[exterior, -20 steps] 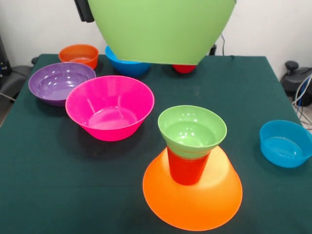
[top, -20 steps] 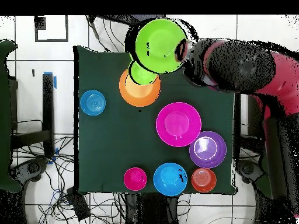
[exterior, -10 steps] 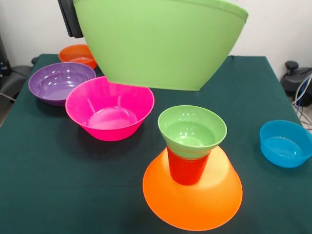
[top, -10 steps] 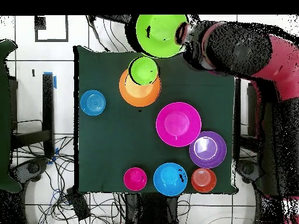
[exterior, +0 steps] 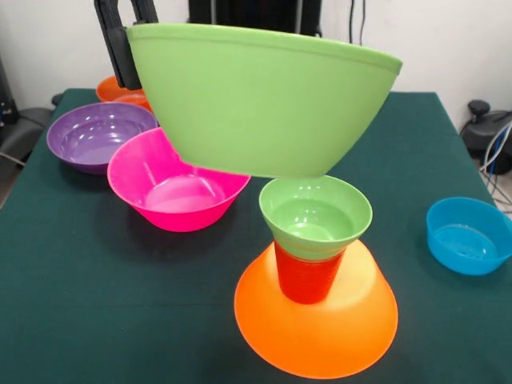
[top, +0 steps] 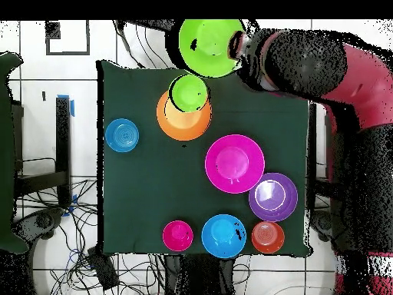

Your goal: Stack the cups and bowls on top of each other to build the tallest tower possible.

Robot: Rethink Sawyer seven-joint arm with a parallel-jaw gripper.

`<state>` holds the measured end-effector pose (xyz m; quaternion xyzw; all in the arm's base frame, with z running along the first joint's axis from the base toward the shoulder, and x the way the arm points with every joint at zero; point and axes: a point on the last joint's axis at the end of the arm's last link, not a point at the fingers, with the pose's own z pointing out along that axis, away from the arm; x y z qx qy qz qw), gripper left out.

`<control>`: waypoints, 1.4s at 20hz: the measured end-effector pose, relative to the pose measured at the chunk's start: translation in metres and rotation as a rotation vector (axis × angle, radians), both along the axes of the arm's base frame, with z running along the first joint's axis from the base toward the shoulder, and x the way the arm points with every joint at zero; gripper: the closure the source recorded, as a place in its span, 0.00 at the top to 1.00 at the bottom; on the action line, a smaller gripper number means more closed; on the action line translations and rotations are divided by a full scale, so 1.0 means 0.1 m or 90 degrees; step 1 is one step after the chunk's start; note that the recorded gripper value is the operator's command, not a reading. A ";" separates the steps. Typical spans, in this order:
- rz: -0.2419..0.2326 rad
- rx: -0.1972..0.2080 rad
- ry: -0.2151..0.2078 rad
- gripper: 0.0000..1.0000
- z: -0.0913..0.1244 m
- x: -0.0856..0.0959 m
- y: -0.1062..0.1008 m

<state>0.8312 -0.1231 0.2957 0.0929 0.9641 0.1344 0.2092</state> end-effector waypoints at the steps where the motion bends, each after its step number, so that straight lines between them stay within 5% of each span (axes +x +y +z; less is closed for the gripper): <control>1: 0.000 -0.001 0.002 0.00 -0.02 0.00 0.01; 28: 0.004 0.065 0.059 0.00 -0.58 -0.19 0.16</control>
